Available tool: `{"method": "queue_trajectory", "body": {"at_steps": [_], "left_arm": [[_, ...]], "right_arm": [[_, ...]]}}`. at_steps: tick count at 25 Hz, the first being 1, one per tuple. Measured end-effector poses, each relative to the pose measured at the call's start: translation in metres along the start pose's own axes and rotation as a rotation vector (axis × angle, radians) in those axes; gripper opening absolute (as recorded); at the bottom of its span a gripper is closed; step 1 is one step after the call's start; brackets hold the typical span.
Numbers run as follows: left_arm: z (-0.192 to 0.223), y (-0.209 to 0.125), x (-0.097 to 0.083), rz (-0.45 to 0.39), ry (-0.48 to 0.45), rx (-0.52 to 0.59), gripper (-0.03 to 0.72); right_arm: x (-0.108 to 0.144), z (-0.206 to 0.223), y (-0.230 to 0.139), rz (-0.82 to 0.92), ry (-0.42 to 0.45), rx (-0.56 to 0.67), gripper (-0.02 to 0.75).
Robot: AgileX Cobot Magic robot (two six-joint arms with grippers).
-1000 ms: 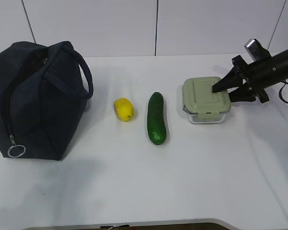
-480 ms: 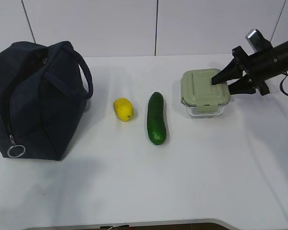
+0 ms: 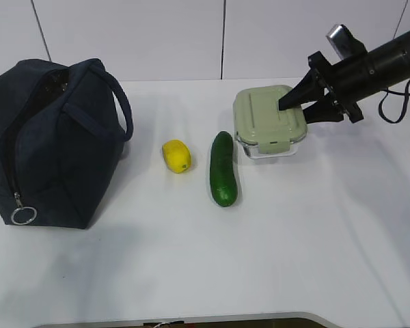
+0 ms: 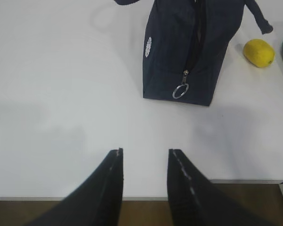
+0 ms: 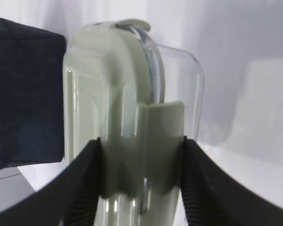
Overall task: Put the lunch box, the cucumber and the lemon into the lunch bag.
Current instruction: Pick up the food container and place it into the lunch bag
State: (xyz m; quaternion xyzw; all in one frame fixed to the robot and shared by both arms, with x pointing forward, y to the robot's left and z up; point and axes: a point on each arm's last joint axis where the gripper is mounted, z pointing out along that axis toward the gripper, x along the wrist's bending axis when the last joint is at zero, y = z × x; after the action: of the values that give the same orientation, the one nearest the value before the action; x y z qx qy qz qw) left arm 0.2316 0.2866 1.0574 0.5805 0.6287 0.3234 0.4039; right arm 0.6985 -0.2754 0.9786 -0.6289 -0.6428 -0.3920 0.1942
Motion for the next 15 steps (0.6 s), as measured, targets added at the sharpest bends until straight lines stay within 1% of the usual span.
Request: {"method": "queue_trajectory", "body": {"at_steps": [4,7,12,15], "left_arm": [[-0.004,0.005,-0.001,0.002,-0.001,-0.015,0.225],[0.000,0.011,-0.001,-0.006,-0.006,0.004,0.225],[0.017,0.028,-0.004,-0.059,-0.049,0.039,0.231],[0.030,0.037,-0.004,-0.085,-0.056,0.080,0.255]], "right_arm": [[0.019,-0.011,0.001,-0.032,0.016,-0.025,0.361],[0.030,-0.020,0.002,-0.050,0.025,-0.046,0.361],[0.049,-0.029,0.002,-0.063,0.060,-0.077,0.361],[0.065,-0.029,0.000,-0.084,0.084,-0.082,0.361]]}}
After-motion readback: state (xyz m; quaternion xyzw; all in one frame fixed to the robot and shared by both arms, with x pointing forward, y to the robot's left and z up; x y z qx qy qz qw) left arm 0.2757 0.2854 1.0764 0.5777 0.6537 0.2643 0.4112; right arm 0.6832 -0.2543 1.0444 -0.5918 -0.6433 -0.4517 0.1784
